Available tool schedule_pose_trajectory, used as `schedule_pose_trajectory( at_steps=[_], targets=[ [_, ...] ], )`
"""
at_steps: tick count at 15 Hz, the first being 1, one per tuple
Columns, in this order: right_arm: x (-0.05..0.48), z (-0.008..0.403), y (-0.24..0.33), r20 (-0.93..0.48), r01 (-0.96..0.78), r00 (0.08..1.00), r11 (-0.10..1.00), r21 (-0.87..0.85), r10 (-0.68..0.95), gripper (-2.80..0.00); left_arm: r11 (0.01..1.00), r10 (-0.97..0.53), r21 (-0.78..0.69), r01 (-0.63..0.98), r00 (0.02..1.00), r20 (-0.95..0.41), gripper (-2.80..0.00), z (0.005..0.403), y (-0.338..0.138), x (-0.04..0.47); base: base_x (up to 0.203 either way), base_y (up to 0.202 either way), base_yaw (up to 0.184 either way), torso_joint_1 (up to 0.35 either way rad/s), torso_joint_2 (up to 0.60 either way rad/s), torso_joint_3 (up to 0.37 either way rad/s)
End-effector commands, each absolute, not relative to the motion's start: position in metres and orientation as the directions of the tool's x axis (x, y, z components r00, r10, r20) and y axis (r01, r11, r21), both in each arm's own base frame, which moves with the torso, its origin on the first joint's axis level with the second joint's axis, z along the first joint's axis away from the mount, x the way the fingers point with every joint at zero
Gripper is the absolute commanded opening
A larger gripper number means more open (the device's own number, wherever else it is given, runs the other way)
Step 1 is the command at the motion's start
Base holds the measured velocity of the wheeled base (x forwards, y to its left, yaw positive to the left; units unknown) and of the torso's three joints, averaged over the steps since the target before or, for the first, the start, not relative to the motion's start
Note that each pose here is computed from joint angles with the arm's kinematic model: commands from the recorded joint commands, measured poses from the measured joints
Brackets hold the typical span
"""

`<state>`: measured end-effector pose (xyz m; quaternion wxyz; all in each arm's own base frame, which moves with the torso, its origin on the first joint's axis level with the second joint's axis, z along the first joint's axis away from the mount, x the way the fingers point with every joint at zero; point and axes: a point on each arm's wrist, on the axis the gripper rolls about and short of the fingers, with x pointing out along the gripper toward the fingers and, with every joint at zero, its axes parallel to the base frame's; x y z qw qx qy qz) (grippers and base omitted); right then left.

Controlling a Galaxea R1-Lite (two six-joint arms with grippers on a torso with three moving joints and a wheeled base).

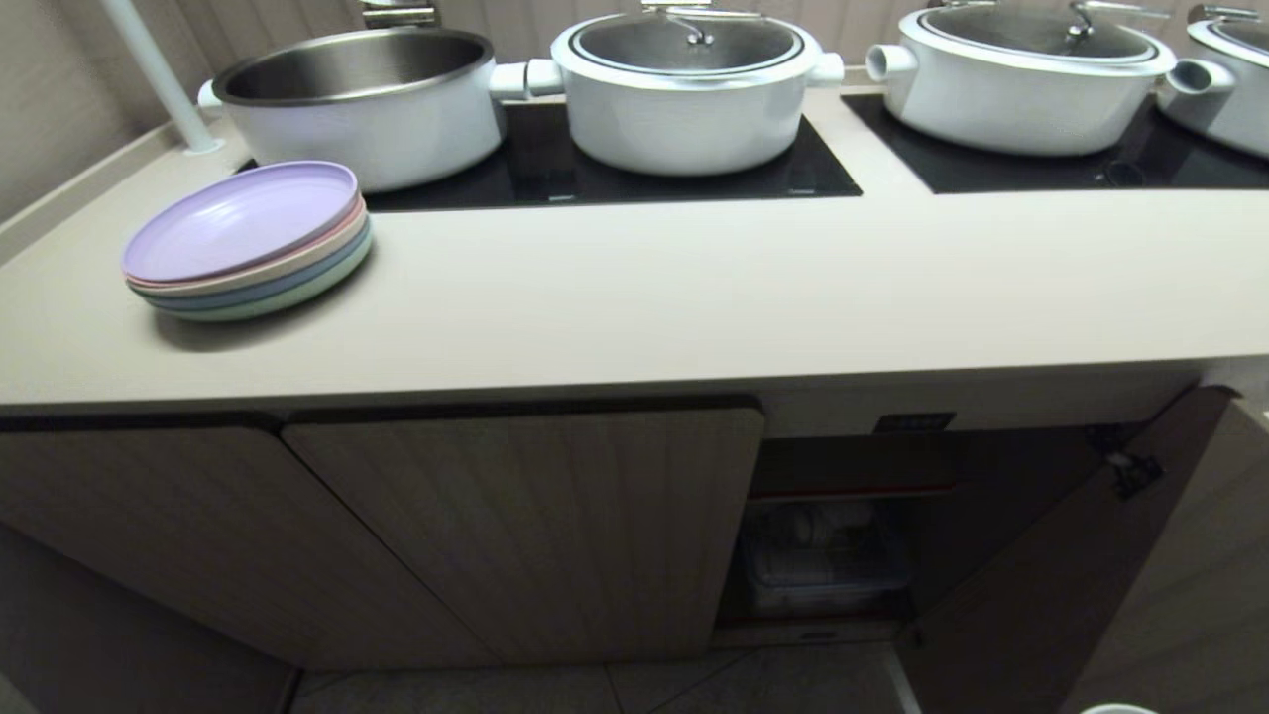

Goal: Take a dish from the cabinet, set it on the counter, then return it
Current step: Put it back into the cabinet

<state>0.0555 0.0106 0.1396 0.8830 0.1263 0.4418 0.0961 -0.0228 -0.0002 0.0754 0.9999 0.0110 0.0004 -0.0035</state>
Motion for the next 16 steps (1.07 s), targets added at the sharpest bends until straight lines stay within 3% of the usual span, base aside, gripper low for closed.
schedule_pose_trajectory(
  at_steps=[1,16],
  targets=[
    [0.0555,0.1394,0.0107,-0.757,-0.059,0.588,0.949,0.31,0.284,-2.8,1.0,-0.008,0.021,0.008,1.0,0.0,-2.8,0.0755,-0.0002,-0.0228,0.0,0.0,0.0,-0.245,0.55,0.293],
    [0.0537,0.1346,0.0105,-0.767,-0.058,0.575,0.95,0.307,0.283,-2.8,1.0,-0.008,0.022,0.008,1.0,0.0,-2.8,0.0755,-0.0002,-0.0228,0.0,0.0,0.0,-0.209,0.51,0.29]
  ],
)
